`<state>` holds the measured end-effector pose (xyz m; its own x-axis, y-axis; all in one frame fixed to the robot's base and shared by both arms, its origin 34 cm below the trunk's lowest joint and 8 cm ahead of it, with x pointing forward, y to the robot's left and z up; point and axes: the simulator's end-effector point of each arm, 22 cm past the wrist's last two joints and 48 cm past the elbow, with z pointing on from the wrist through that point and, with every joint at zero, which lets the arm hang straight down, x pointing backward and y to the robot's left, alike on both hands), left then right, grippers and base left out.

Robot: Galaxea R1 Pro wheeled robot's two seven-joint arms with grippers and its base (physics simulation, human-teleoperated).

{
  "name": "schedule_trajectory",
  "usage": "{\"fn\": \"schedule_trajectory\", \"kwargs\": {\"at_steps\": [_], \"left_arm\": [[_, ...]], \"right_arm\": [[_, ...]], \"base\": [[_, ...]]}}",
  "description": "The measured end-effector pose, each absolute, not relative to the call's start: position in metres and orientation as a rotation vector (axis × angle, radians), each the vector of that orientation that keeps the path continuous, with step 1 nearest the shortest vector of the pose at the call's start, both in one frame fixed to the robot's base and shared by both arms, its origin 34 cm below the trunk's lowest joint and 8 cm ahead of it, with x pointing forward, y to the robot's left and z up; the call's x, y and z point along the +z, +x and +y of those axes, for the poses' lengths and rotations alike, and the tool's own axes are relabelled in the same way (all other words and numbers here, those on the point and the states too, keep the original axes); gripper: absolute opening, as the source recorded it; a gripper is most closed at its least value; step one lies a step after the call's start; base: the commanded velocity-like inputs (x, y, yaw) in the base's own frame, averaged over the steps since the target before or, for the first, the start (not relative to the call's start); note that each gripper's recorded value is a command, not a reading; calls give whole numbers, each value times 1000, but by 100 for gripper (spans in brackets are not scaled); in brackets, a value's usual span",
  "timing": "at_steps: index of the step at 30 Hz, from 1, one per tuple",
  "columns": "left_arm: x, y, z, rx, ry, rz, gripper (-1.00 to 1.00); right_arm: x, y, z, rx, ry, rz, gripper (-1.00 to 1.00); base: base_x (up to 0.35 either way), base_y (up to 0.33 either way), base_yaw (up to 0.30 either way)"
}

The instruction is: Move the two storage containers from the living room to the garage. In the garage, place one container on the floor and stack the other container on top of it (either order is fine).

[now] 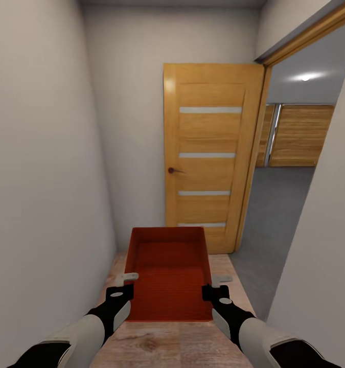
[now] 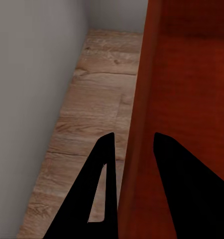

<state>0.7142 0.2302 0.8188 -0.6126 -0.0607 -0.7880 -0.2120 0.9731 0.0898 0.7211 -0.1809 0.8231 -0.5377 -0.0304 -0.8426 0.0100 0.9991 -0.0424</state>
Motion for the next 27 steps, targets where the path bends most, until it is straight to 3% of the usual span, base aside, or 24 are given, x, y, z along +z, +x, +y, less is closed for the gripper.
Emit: {"fn": "schedule_trajectory", "kwargs": {"at_steps": [9, 27], "left_arm": [[819, 715, 230, 218, -188, 2224, -100], [820, 715, 228, 219, -188, 2224, -100]], "right_arm": [[823, 722, -181, -50, -13, 2135, -100], [823, 722, -183, -49, -13, 2135, -100]], "base": [[189, 12, -33], [3, 0, -268]]}}
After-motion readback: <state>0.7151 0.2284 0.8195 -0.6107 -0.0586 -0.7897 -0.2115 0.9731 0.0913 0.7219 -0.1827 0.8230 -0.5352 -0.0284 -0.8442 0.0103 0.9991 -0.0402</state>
